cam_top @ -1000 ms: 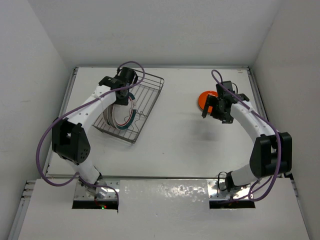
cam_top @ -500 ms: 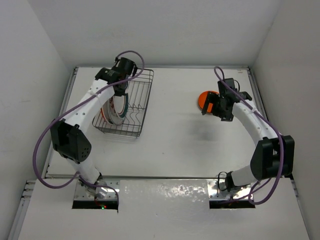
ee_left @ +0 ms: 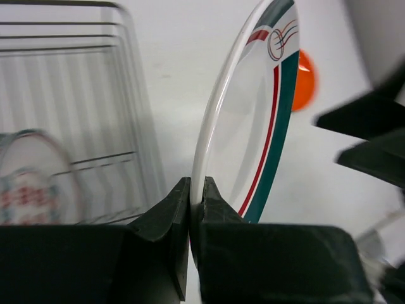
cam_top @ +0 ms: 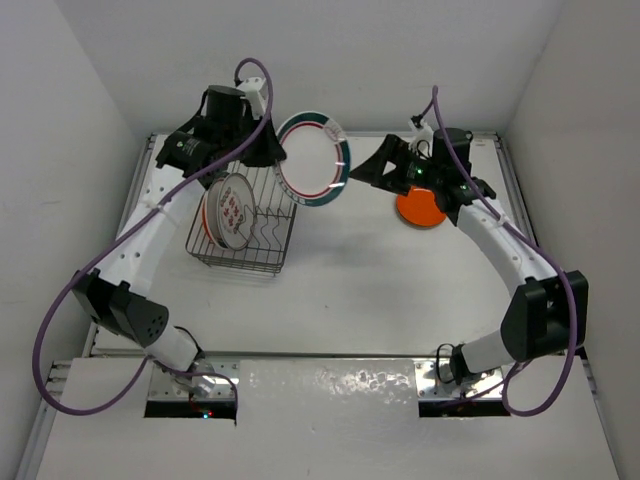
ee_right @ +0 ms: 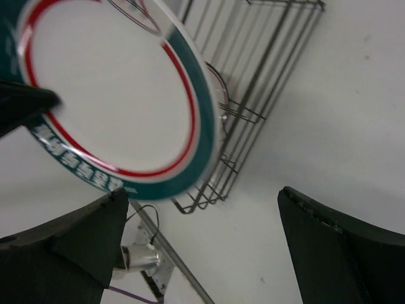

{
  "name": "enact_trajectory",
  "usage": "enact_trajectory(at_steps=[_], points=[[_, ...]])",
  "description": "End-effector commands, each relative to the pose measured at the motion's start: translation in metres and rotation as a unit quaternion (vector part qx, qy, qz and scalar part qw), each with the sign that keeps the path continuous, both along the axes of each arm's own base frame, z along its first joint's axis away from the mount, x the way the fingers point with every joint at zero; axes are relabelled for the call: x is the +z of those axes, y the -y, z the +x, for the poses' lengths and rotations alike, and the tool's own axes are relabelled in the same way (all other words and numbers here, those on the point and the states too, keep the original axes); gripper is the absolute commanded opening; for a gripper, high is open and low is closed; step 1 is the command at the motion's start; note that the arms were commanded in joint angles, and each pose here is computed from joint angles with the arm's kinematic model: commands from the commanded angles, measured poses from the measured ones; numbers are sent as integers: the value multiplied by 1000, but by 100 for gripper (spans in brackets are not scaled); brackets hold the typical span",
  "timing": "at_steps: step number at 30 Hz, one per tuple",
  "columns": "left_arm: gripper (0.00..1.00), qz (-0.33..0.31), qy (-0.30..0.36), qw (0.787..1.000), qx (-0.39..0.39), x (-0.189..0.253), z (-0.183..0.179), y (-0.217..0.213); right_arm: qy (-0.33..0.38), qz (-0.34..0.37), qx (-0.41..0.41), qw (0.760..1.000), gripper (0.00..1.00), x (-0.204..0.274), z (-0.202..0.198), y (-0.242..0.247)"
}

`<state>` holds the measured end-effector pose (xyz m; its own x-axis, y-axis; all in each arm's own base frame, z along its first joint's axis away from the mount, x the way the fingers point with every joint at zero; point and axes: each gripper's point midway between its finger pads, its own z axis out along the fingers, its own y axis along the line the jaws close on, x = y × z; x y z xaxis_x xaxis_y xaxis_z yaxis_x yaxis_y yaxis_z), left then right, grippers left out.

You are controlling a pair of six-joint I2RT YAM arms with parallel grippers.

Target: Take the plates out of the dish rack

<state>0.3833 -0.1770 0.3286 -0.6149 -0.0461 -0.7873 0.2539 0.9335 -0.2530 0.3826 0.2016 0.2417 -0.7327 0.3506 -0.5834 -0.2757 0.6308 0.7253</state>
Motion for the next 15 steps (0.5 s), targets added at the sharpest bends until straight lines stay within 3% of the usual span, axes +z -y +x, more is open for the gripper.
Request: enact_trajectory(at_steps=[1,4,7,8,9,10,11,12,13,15], points=[[0,-186,-5,974,-130,28,-16,70,91,57,53,993,97,52,8,-20],[0,-253,-5,954,-161,37,-17,88,85,61,60,993,88,46,11,-23],[0,-290,-24,939,-181,28,-18,99,92,86,69,990,62,49,9,-28],[4,-291,-32,938,-183,24,-18,99,92,86,68,990,48,49,9,-28],[14,-288,-39,941,-173,18,-16,98,94,85,66,990,33,50,10,-26],[21,-282,-43,945,-162,12,-12,94,97,80,62,990,7,49,11,-25],[40,-269,-36,954,-130,8,-2,85,79,67,36,994,0,39,16,-17],[61,-248,-51,962,-101,-5,1,76,79,61,18,995,0,38,19,-7],[99,-211,-29,977,-27,-5,21,53,58,48,-1,997,0,27,21,2],[100,-128,-63,989,46,-34,20,21,38,16,-84,996,0,10,35,42]])
